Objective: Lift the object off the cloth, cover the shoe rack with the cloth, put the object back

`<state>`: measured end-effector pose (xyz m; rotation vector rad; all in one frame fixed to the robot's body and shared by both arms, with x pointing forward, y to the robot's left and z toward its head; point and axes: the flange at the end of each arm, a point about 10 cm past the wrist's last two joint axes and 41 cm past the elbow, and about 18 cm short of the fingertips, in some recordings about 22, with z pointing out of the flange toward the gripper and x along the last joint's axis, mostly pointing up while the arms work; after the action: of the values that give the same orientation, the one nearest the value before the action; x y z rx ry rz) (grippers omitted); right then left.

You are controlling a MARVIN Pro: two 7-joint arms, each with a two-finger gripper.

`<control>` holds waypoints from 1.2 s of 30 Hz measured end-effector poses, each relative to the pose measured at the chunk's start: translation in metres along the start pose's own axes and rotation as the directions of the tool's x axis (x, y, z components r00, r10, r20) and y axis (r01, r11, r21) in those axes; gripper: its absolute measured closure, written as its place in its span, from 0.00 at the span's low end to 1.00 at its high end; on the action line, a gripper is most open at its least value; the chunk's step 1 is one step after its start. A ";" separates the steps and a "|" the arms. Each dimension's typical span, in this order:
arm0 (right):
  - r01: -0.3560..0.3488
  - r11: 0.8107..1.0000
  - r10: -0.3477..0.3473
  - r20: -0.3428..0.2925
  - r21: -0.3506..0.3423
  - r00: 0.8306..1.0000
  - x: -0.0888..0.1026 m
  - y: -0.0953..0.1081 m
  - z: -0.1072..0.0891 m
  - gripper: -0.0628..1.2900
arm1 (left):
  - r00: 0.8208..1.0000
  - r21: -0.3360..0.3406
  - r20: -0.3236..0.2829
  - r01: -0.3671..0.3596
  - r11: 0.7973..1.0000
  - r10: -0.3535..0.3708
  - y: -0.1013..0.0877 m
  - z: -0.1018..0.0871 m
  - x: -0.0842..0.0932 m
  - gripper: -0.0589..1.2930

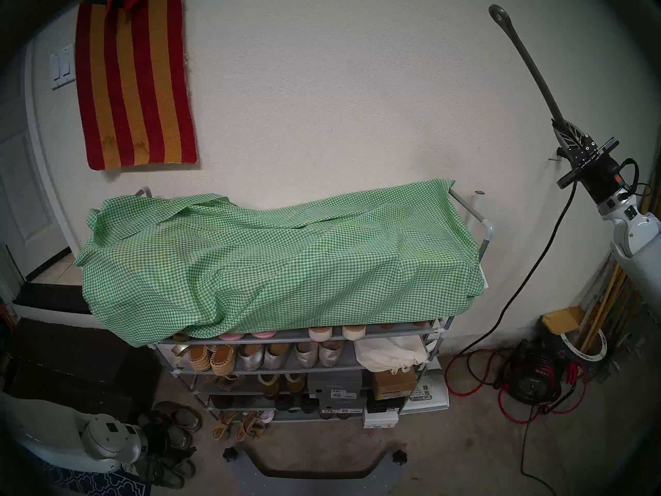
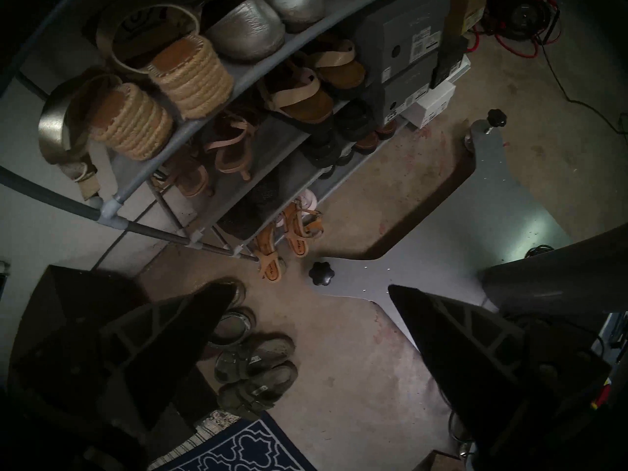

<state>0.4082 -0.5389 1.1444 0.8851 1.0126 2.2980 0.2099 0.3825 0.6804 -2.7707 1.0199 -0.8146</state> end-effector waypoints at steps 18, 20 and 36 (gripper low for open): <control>-0.010 1.000 0.010 0.006 -0.002 1.000 0.000 -0.005 -0.003 0.93 | 0.996 0.387 -0.027 -0.062 0.920 0.079 -0.154 -0.035 0.010 0.02; -0.011 1.000 0.011 0.007 -0.003 1.000 0.000 -0.005 -0.003 0.93 | 0.996 0.415 -0.038 -0.062 0.908 0.085 -0.164 -0.039 0.012 0.02; -0.018 1.000 0.018 0.007 -0.014 1.000 0.000 -0.007 -0.004 0.93 | 0.981 0.597 -0.130 -0.040 0.801 0.146 -0.223 -0.069 0.030 0.02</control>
<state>0.4062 -0.5360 1.1367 0.8998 0.9884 2.3125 0.3240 0.5442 0.8084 -2.1283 0.7407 -1.1380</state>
